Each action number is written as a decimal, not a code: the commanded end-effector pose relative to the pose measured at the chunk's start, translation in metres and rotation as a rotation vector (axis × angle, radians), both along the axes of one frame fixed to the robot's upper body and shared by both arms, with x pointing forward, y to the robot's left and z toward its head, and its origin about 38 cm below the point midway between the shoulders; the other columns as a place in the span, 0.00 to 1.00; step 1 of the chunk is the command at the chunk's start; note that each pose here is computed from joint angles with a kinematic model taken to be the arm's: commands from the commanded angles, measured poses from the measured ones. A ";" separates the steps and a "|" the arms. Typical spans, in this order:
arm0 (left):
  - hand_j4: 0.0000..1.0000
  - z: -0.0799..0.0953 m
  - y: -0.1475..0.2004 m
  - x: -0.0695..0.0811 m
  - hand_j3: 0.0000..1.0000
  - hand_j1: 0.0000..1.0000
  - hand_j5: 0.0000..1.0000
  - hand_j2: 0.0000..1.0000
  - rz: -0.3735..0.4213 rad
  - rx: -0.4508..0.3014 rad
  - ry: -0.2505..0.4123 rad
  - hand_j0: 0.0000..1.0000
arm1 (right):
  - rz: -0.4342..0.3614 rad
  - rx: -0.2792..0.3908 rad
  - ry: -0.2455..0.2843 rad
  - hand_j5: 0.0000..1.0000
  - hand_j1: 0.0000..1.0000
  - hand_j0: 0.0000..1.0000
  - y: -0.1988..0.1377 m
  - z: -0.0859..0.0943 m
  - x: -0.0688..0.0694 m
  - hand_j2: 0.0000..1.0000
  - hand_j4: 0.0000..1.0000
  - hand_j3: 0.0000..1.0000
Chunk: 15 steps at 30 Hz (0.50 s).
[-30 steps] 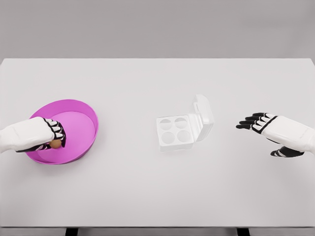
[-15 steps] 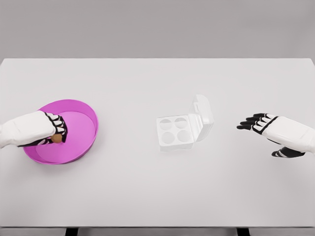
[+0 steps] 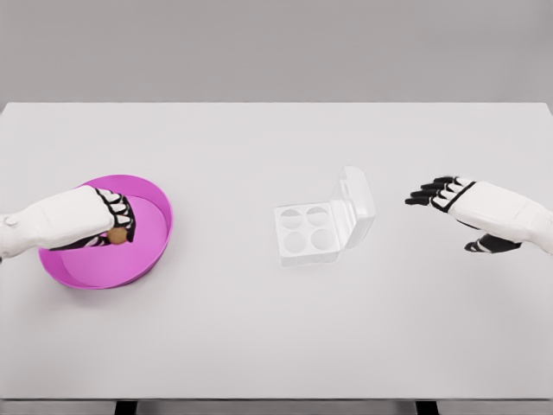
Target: Pack egg into the box and close the box lid
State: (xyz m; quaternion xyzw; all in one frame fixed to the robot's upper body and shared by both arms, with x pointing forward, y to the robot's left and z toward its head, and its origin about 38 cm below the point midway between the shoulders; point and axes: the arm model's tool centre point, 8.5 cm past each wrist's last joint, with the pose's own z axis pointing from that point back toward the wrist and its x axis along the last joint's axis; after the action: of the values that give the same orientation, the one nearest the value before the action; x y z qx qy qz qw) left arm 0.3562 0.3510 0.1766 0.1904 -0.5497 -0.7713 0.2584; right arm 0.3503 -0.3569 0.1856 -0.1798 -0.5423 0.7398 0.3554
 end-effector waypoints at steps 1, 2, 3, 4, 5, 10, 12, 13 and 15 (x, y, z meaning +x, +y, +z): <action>0.42 0.002 -0.005 0.000 0.42 0.42 0.42 0.42 -0.009 -0.018 -0.004 0.42 | 0.013 0.001 0.047 1.00 1.00 1.00 0.006 -0.016 -0.002 1.00 1.00 1.00; 0.42 0.006 -0.008 0.001 0.42 0.42 0.42 0.42 -0.014 -0.029 -0.020 0.42 | 0.011 0.001 0.050 1.00 1.00 1.00 0.005 -0.017 -0.001 1.00 1.00 1.00; 0.42 0.006 -0.012 0.001 0.42 0.42 0.42 0.42 -0.019 -0.037 -0.022 0.42 | 0.011 0.001 0.048 1.00 1.00 1.00 0.005 -0.016 -0.001 1.00 1.00 1.00; 0.42 0.006 -0.013 0.001 0.42 0.42 0.42 0.42 -0.020 -0.039 -0.023 0.42 | 0.010 0.001 0.049 1.00 1.00 1.00 0.005 -0.017 -0.001 1.00 1.00 1.00; 0.42 0.006 -0.013 0.001 0.42 0.42 0.42 0.42 -0.021 -0.042 -0.023 0.42 | 0.011 -0.001 0.048 1.00 1.00 1.00 0.005 -0.016 -0.001 1.00 1.00 1.00; 0.42 0.009 -0.024 0.002 0.42 0.42 0.42 0.42 -0.040 -0.067 -0.037 0.42 | 0.012 -0.005 0.047 1.00 1.00 1.00 0.005 -0.016 -0.002 1.00 1.00 1.00; 0.42 0.009 -0.030 0.003 0.42 0.42 0.42 0.42 -0.050 -0.082 -0.043 0.42 | 0.015 -0.007 0.045 1.00 1.00 1.00 0.006 -0.015 -0.002 1.00 1.00 1.00; 0.42 0.009 -0.033 0.004 0.42 0.42 0.42 0.42 -0.053 -0.093 -0.044 0.42 | 0.016 -0.007 0.046 1.00 1.00 1.00 0.006 -0.016 -0.002 1.00 1.00 1.00; 0.42 0.010 -0.035 0.005 0.42 0.42 0.42 0.42 -0.056 -0.096 -0.049 0.42 | 0.017 -0.007 0.047 1.00 1.00 1.00 0.006 -0.016 -0.002 1.00 1.00 1.00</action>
State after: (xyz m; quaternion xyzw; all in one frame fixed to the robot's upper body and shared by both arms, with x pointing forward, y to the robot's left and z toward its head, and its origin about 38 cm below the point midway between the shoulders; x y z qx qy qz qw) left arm 0.3613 0.3196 0.1871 0.1848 -0.5914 -0.7500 0.2314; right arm 0.3481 -0.3507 0.1690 -0.1600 -0.5313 0.7498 0.3605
